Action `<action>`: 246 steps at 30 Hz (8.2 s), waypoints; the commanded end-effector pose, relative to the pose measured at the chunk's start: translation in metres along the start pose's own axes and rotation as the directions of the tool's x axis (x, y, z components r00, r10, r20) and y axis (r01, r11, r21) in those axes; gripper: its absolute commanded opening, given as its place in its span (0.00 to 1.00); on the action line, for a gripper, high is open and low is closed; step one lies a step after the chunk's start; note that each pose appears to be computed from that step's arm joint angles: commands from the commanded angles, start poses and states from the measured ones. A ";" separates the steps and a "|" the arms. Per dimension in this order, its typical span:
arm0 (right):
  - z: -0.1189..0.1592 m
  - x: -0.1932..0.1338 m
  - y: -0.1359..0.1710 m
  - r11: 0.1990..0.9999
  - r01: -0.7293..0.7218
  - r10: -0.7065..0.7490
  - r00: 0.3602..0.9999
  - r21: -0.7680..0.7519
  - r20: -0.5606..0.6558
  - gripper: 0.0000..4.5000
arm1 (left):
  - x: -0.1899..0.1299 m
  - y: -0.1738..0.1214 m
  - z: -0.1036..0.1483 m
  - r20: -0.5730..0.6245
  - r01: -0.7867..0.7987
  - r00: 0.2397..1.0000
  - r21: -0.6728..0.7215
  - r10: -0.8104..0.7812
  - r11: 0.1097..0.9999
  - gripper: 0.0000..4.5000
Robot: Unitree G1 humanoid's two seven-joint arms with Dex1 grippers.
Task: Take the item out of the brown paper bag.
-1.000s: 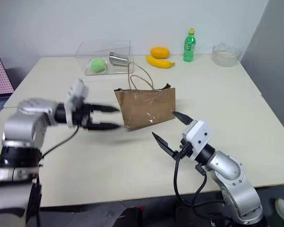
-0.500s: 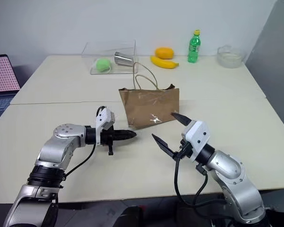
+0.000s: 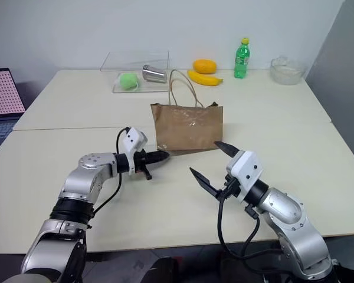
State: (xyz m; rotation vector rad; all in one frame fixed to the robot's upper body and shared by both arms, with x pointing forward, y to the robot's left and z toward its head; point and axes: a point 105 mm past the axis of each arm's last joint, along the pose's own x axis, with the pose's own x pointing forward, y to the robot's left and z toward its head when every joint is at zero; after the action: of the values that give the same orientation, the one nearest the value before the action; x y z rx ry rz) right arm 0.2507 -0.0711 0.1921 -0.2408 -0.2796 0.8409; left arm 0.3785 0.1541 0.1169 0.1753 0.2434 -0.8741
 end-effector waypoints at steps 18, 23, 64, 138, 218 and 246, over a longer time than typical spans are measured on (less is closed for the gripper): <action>0.012 -0.002 0.003 0.999 -0.010 0.012 0.999 -0.031 0.034 1.00 | -0.032 0.019 0.004 0.099 -0.133 0.986 0.021 0.130 0.991 0.00; 0.011 -0.003 0.000 1.000 0.011 -0.010 0.999 -0.025 0.036 1.00 | -0.063 0.004 0.017 0.223 -0.224 0.950 0.009 0.217 0.975 0.00; 0.042 0.093 -0.151 0.944 0.098 -0.135 0.986 -0.315 -0.098 1.00 | -0.073 -0.082 0.070 0.470 -0.194 0.876 0.139 0.107 0.971 0.01; -0.005 -0.050 -0.008 0.925 -0.358 0.378 0.849 0.125 -0.369 0.91 | -0.064 -0.122 0.067 0.040 0.302 0.894 0.681 -0.446 0.667 1.00; -0.027 -0.073 0.082 0.877 -0.305 0.453 0.782 0.371 -0.428 0.92 | -0.032 -0.118 0.066 -0.128 0.484 0.746 0.779 -0.654 0.399 0.05; -0.023 -0.082 0.073 0.897 -0.209 0.381 0.813 0.389 -0.441 0.92 | -0.007 -0.149 0.026 -0.198 0.440 0.689 0.878 -0.697 0.186 0.56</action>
State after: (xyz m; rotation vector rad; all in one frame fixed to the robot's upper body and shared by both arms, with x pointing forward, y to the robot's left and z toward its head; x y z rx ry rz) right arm 0.1677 -0.1015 0.1193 -0.1728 0.4876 1.0239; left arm 0.2638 0.0619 0.1326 1.0437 -0.4673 -1.7613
